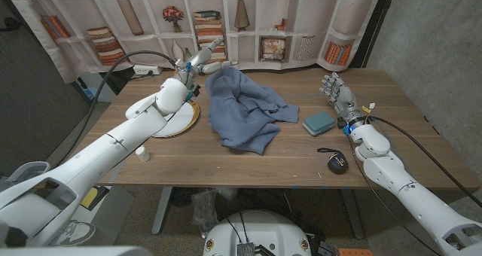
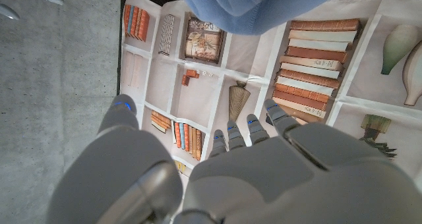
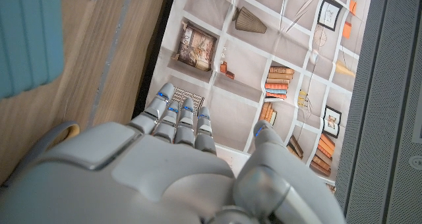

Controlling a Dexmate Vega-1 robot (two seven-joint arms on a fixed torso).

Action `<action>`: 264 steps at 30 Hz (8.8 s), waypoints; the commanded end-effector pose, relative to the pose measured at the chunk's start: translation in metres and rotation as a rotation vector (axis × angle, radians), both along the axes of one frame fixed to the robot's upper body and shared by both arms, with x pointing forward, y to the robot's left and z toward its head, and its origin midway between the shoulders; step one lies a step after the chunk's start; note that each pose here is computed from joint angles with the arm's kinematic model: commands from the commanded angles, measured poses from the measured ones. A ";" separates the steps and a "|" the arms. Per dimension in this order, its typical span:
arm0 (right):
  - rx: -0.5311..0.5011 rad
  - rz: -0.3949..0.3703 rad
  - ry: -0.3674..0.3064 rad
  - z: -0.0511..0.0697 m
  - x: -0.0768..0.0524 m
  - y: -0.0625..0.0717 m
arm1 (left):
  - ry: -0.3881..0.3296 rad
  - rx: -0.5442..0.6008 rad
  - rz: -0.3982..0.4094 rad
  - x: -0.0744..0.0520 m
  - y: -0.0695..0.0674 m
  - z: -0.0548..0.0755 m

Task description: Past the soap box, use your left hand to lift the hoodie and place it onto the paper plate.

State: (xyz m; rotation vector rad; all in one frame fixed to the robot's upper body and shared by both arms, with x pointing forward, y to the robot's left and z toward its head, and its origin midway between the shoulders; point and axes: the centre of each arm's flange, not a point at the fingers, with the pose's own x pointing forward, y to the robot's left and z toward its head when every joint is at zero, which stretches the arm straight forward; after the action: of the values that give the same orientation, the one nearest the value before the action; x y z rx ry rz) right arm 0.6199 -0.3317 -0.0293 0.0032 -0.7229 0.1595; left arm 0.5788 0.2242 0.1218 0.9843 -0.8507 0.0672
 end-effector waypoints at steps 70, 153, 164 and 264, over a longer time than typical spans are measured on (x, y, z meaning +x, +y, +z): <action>0.015 0.002 0.001 -0.012 -0.010 0.003 | -0.082 0.344 0.364 -0.004 -0.053 -0.046; 0.016 0.024 -0.005 -0.005 0.000 0.013 | 0.121 0.308 0.344 0.056 -0.058 -0.096; 0.019 0.029 0.006 -0.007 0.004 0.014 | 0.188 0.337 0.339 0.068 -0.066 -0.108; -0.013 0.061 0.046 0.004 0.018 0.024 | 0.326 0.118 0.378 0.082 -0.063 -0.095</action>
State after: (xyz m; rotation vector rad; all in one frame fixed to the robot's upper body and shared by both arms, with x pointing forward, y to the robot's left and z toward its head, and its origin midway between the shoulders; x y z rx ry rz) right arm 0.6367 -0.3089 -0.0281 0.0154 -0.6742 0.2151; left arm 0.6634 0.1605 0.0105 1.2562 -0.3846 0.1606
